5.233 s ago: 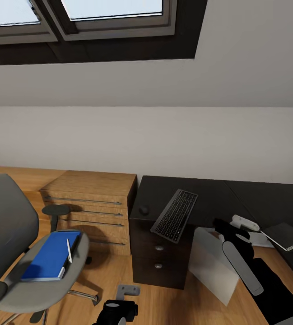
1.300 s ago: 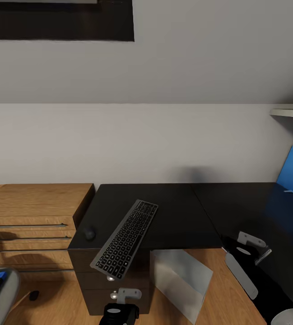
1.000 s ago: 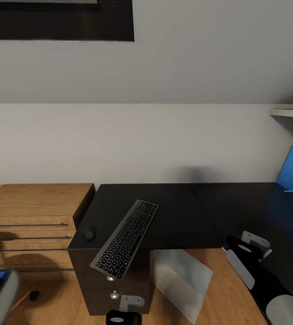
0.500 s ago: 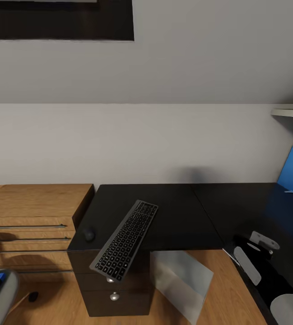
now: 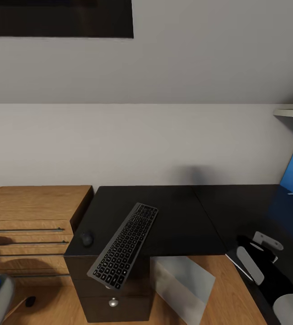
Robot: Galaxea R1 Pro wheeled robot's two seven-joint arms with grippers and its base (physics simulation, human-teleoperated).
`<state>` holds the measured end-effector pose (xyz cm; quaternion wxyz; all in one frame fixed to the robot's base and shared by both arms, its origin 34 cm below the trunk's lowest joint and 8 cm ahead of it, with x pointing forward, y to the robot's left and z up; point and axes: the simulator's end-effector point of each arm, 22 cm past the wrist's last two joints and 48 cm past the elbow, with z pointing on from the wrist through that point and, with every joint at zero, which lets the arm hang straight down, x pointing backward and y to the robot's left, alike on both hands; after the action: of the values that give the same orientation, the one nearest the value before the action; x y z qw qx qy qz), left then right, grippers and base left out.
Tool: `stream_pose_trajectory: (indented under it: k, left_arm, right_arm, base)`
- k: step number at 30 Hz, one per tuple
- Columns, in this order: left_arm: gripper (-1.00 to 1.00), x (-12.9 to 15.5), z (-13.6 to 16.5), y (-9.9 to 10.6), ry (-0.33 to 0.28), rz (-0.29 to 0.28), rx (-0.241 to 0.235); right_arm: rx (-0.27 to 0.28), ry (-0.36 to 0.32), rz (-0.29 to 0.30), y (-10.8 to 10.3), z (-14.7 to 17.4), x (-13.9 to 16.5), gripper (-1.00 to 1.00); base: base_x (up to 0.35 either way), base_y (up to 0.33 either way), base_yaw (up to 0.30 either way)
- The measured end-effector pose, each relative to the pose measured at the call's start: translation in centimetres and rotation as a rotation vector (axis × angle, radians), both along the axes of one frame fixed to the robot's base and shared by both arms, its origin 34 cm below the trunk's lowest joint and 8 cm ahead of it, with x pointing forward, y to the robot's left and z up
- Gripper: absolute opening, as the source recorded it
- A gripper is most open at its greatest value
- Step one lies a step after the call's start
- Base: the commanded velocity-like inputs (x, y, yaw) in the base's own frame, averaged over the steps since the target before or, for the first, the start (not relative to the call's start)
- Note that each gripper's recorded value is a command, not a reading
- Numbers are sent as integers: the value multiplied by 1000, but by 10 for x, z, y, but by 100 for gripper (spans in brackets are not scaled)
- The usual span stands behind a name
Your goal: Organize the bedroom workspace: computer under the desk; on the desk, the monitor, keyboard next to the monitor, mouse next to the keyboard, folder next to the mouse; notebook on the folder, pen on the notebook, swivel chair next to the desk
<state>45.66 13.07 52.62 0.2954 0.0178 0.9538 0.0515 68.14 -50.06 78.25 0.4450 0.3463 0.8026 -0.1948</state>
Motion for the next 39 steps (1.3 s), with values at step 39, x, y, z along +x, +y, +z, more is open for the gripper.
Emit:
stream_pose_trajectory:
  k: [39]
  left_arm:
    - [100, 1, -23, 1, -7, 11, -1]
  right_arm:
    - [81, 22, -68, -39, -34, 4, 100]
  base:
    - [0, 0, 0]
